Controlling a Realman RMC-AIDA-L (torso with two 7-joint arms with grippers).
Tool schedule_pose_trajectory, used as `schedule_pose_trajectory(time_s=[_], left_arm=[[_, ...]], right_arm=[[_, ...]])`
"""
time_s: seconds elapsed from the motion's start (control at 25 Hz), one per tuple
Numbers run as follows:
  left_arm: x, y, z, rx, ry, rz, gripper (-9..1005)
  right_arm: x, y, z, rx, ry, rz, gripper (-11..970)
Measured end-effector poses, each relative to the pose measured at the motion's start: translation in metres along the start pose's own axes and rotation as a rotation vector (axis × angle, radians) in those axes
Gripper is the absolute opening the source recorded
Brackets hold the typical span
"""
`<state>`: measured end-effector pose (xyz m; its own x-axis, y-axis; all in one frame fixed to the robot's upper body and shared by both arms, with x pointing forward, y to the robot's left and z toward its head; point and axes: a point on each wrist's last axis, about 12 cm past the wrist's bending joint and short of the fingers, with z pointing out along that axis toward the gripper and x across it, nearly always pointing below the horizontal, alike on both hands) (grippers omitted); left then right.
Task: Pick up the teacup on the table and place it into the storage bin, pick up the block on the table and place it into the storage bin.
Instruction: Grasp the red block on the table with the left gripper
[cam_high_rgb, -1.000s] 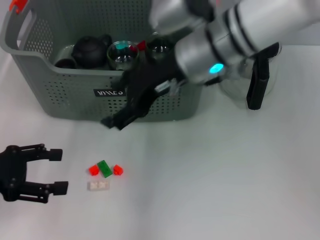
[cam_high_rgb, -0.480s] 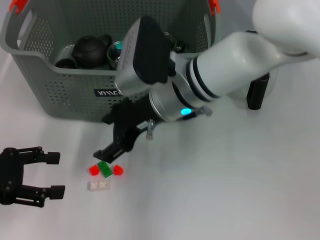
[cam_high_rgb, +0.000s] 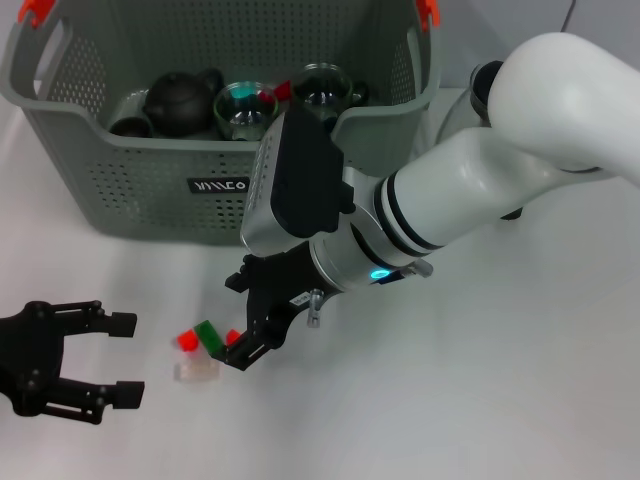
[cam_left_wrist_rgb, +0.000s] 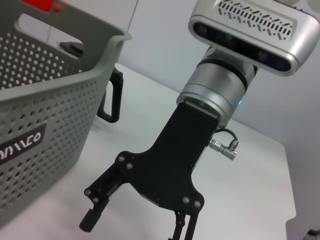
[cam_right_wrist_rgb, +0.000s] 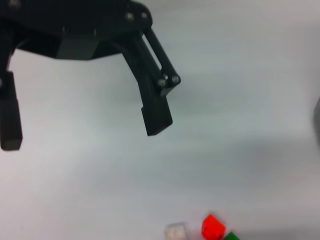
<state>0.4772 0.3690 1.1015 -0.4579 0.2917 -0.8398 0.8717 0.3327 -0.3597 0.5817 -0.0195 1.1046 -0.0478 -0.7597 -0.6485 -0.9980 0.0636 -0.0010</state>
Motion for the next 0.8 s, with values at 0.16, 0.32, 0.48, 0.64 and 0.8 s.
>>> schedule_pose_trajectory(time_s=[0.16, 0.32, 0.48, 0.64, 0.8], left_arm=[[-0.001, 0.000, 0.001, 0.005, 0.000, 0.003, 949], [-0.001, 0.000, 0.004, 0.009, -0.003, 0.003, 949], [-0.001, 0.000, 0.007, 0.015, -0.005, 0.004, 949], [-0.002, 0.000, 0.010, 0.023, 0.001, 0.007, 949], [-0.003, 0.001, 0.011, 0.026, 0.000, 0.011, 949]], right_arm=[[0.004, 0.001, 0.001, -0.009, 0.009, 0.007, 895], [0.008, 0.002, 0.001, -0.015, 0.018, 0.013, 861], [0.013, 0.003, 0.002, -0.008, 0.017, 0.025, 828], [0.017, 0.002, 0.003, 0.016, -0.002, 0.051, 794], [0.020, 0.004, 0.005, 0.016, -0.013, 0.066, 759]])
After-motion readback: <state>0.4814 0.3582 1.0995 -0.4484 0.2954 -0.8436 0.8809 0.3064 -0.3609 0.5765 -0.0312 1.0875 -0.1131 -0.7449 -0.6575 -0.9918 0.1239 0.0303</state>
